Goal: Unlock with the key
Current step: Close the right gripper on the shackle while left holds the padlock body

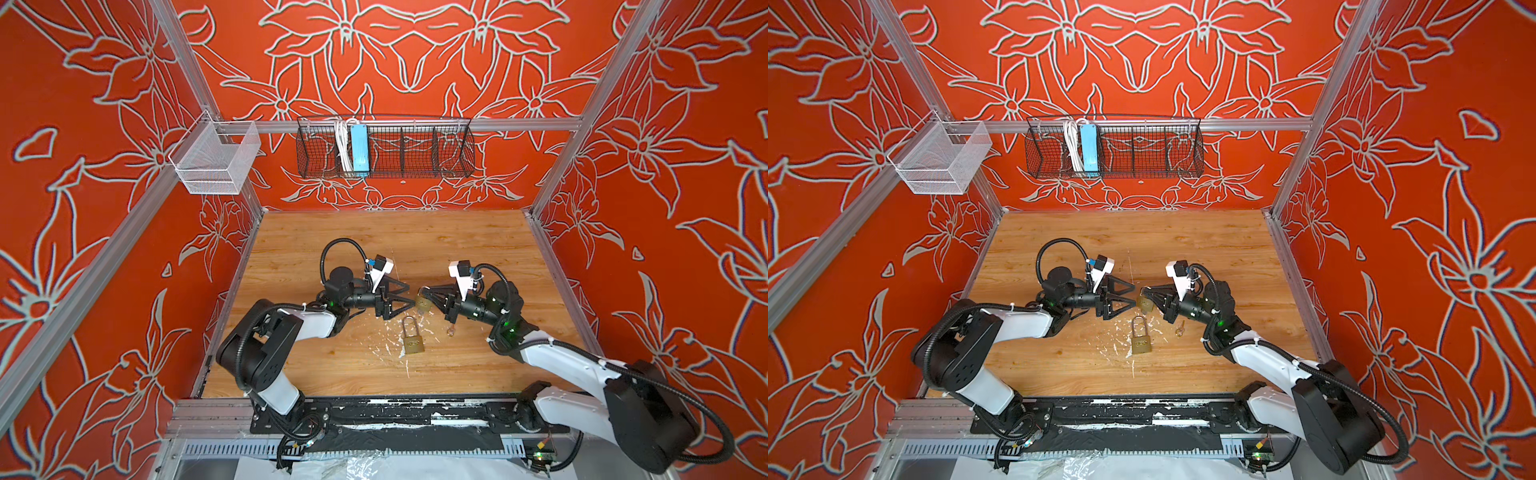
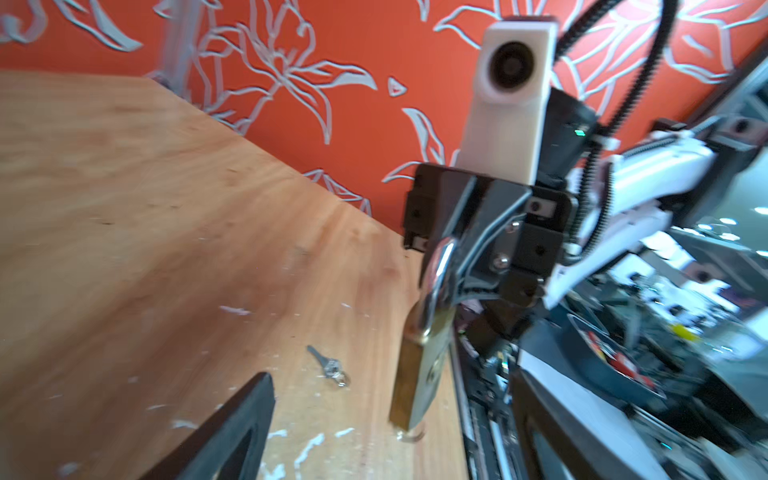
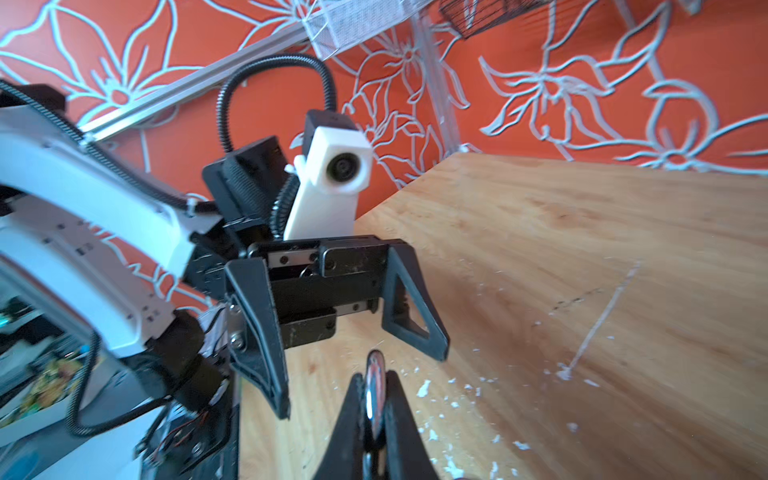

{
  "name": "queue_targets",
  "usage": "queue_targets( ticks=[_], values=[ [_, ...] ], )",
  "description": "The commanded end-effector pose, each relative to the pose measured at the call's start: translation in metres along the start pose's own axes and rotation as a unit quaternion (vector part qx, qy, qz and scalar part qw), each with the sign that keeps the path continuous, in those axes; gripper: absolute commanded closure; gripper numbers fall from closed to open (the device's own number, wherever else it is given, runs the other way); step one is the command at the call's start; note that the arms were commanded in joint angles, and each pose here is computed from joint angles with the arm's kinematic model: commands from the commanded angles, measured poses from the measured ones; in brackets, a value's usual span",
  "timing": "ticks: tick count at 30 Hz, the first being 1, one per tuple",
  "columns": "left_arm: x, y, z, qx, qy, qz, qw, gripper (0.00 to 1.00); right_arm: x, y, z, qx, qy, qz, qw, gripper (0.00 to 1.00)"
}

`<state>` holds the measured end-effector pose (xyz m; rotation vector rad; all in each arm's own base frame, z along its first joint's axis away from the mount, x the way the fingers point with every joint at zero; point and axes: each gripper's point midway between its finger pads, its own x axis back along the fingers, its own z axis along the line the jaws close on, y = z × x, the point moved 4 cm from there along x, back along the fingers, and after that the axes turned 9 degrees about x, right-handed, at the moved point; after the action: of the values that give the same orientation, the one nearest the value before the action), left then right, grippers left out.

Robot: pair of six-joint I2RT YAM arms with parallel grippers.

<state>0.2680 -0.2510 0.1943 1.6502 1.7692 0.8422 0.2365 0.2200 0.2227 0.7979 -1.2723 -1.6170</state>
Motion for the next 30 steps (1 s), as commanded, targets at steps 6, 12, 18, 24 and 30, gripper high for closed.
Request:
queue_targets(
  ticks=[6, 12, 18, 24, 30],
  values=[
    [-0.010, -0.001, -0.030, -0.038, -0.075, 0.056, 0.995, 0.23, -0.002, 0.029, 0.013, 0.031, 0.045, -0.041, 0.998, 1.00],
    [-0.027, -0.014, -0.029, -0.035, -0.068, 0.097, 0.992, 0.34, 0.001, 0.034, 0.017, 0.035, 0.050, -0.046, 0.997, 1.00],
    [-0.029, -0.010, -0.030, -0.029, -0.079, 0.088, 0.993, 0.64, 0.005, 0.033, 0.015, 0.043, 0.028, -0.048, 0.998, 1.00],
    [-0.028, -0.010, -0.030, -0.031, -0.074, 0.086, 0.993, 0.66, 0.003, 0.033, 0.014, 0.041, 0.028, -0.045, 0.998, 1.00],
    [-0.030, -0.009, -0.030, -0.029, -0.069, 0.082, 0.994, 0.79, 0.000, 0.030, 0.012, 0.033, 0.035, -0.039, 0.998, 1.00]
  ],
)
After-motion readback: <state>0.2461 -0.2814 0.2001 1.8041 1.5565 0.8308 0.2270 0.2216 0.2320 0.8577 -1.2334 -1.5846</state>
